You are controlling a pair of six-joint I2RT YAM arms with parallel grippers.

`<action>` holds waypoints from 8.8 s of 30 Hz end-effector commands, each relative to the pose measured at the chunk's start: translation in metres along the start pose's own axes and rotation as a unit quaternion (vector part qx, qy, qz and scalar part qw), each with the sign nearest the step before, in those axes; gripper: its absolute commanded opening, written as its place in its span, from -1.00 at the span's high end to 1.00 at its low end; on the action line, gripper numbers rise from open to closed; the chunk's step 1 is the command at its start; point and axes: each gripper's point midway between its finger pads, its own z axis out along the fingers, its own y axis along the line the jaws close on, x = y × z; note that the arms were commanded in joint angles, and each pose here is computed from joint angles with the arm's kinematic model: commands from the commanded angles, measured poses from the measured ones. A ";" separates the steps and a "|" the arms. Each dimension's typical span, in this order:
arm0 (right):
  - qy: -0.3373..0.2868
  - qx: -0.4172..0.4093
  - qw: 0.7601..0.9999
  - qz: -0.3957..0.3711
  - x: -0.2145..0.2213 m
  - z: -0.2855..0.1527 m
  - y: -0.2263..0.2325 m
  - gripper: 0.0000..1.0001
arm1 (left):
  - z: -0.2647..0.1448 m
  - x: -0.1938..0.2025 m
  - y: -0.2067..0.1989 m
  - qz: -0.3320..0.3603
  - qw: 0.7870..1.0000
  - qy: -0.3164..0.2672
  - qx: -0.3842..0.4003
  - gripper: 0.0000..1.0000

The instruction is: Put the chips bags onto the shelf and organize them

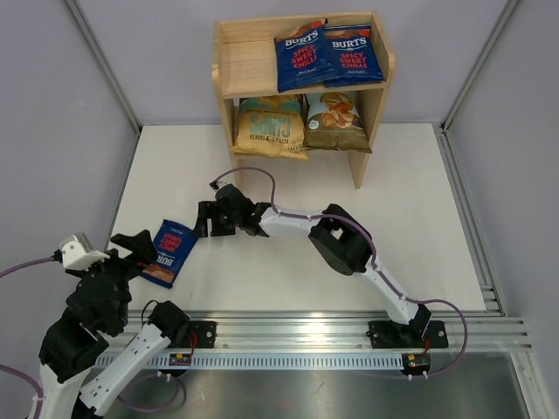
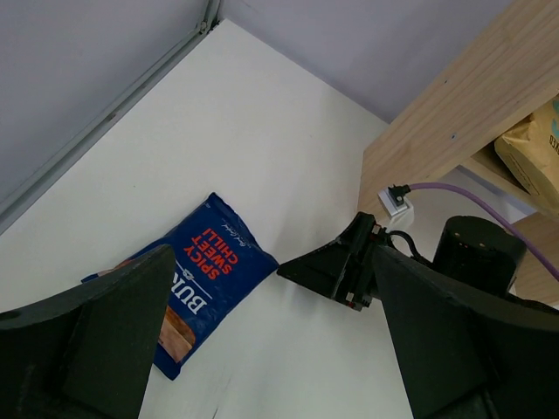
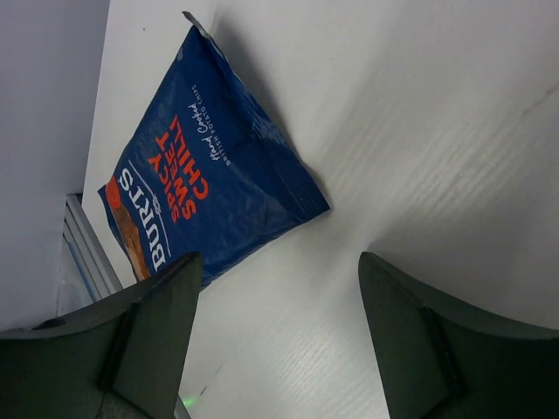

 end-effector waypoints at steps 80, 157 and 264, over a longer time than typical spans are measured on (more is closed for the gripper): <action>-0.107 0.212 0.971 -0.010 0.027 -0.128 -0.116 1.00 | 0.007 0.005 -0.033 0.030 0.998 0.017 0.057 -0.98; -0.246 0.084 0.919 -0.297 -0.099 -0.431 0.083 1.00 | -0.015 0.126 -0.212 -0.048 0.869 0.243 0.428 -0.98; -0.449 0.110 0.886 -0.021 -0.065 -0.548 0.023 -0.99 | 0.081 -0.178 -0.366 -0.306 0.914 -0.021 0.266 0.67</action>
